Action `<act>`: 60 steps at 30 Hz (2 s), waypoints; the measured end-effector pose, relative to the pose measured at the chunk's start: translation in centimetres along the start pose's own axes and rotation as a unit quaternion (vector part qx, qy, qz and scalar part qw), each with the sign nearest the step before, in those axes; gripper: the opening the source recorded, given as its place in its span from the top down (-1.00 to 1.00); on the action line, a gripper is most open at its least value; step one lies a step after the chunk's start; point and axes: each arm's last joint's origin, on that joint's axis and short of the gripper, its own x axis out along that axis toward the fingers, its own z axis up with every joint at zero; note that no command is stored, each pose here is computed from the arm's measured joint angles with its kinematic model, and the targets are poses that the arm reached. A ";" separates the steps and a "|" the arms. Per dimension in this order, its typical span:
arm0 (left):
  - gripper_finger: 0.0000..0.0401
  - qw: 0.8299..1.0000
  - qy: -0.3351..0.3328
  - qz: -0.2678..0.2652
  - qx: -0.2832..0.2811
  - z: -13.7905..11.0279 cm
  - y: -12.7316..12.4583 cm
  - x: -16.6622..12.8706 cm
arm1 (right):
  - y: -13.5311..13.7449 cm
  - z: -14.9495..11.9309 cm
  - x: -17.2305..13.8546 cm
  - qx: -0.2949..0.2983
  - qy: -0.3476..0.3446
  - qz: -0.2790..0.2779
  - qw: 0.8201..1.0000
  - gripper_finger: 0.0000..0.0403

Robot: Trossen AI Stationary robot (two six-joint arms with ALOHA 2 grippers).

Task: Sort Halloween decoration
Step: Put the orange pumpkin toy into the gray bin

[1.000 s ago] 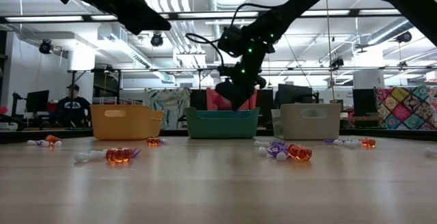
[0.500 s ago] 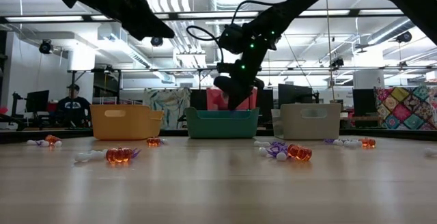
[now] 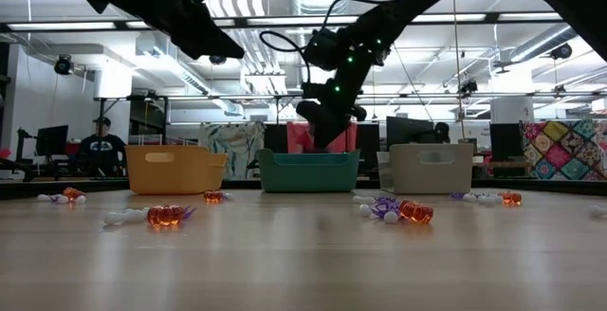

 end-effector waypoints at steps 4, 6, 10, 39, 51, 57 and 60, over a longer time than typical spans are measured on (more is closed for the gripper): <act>0.81 0.999 0.015 0.025 -0.015 -0.2 0.1 0.0 | 0.4 0.4 -1.3 -0.010 0.009 0.005 1.000 0.57; 0.81 0.999 0.023 0.026 -0.025 -0.4 0.1 0.0 | 0.7 0.3 -2.1 -0.019 0.016 0.009 1.000 0.58; 0.81 0.997 0.058 0.022 -0.050 -0.9 0.0 -0.1 | 1.6 0.3 -4.6 -0.042 0.017 0.024 0.999 0.61; 0.81 0.806 0.460 -0.012 -0.372 -3.9 -10.3 -1.7 | 6.8 -4.7 -16.4 -0.120 -0.005 0.099 0.988 0.66; 0.61 0.756 0.511 0.073 -0.403 -6.3 -16.4 -2.6 | 9.9 -8.1 -16.9 -0.110 -0.022 0.137 0.984 0.66; 0.42 0.754 0.527 0.111 -0.375 -8.0 -18.2 -2.1 | 11.5 -8.5 -17.6 -0.116 -0.039 0.158 0.980 0.66; 0.33 0.747 0.545 0.123 -0.361 -8.9 -19.0 -1.8 | 12.1 -8.7 -18.0 -0.119 -0.045 0.166 0.978 0.66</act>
